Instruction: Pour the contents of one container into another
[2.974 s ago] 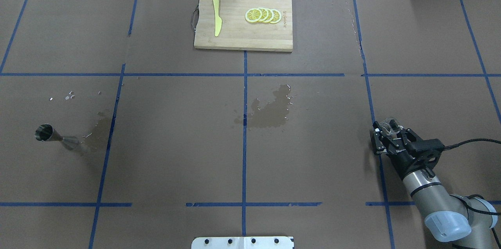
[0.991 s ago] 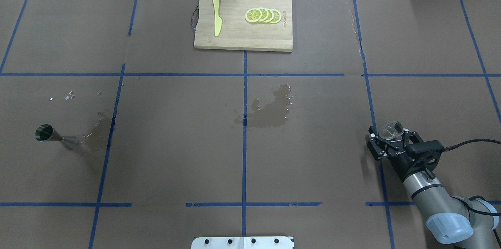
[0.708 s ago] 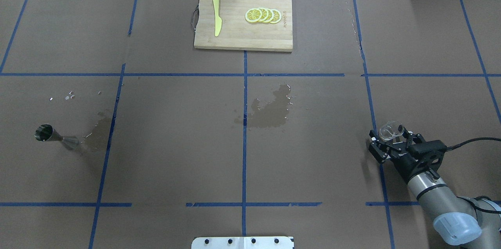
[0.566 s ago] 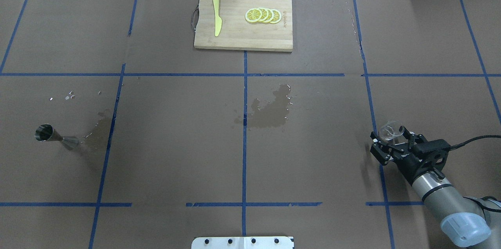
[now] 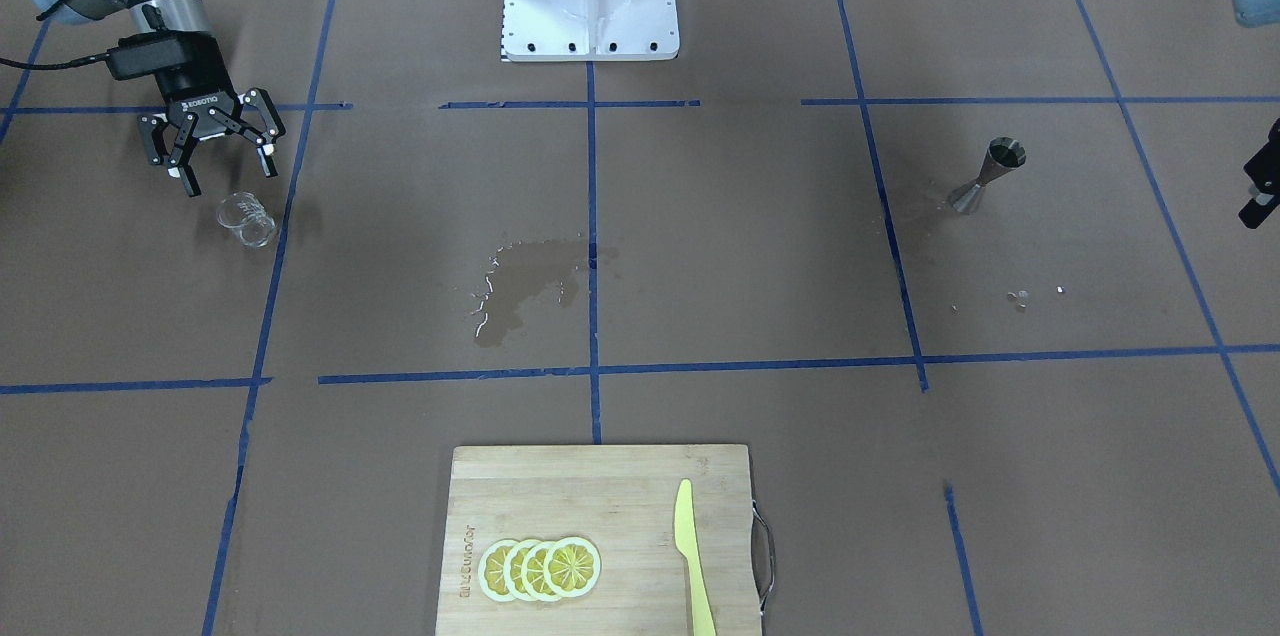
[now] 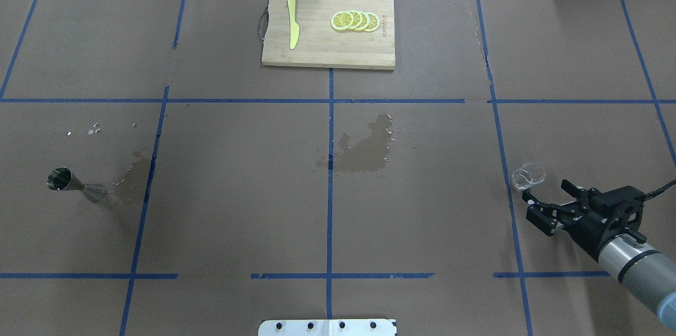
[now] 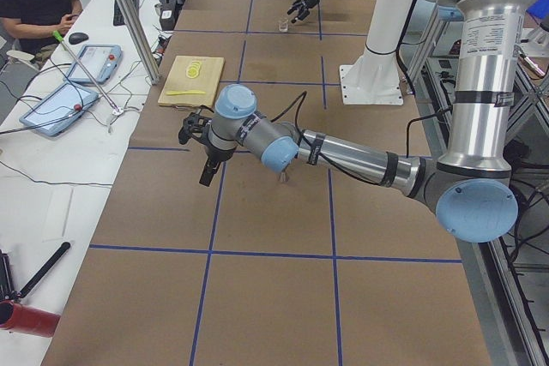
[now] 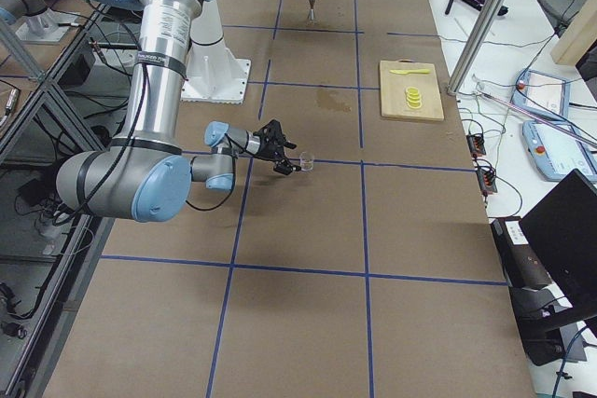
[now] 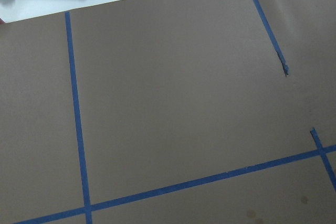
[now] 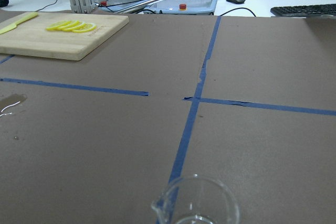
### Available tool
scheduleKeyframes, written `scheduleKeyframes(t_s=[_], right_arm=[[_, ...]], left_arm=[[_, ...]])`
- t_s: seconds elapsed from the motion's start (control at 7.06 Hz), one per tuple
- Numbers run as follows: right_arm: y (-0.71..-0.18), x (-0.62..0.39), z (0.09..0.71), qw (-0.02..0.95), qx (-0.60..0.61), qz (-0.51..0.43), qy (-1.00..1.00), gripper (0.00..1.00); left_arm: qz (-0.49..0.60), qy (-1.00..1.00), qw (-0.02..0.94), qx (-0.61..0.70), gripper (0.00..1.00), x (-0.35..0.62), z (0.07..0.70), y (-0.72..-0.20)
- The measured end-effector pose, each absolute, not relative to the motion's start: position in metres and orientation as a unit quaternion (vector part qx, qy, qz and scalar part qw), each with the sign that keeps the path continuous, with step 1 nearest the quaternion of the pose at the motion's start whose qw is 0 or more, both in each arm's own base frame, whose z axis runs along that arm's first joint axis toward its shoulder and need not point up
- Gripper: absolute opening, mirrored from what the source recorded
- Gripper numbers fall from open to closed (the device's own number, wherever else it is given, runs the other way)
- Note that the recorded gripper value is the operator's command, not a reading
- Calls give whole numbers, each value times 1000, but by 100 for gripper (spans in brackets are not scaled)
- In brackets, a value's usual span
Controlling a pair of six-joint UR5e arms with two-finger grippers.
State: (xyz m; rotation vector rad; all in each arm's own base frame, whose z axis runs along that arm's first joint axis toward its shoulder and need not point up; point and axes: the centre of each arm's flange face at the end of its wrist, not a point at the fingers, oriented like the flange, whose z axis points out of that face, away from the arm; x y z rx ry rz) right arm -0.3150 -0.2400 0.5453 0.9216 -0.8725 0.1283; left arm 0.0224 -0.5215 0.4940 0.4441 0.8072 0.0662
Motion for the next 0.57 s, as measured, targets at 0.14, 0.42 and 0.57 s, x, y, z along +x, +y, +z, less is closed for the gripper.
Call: scheduleKeyframes(t_s=[0.14,0.42,0.57], right_arm=[[-232,-298,544,814,402,36,-417,100],[-229,-272,552,837,338,-1,-430,100],[-247,-252,556,850,301,-5,-431,100]], left_arm=[[31,389,896,211,100,23,497,-520],[28,388,899,202,100,23,508,-514],[27,387,900,196,100,23,514,-513]])
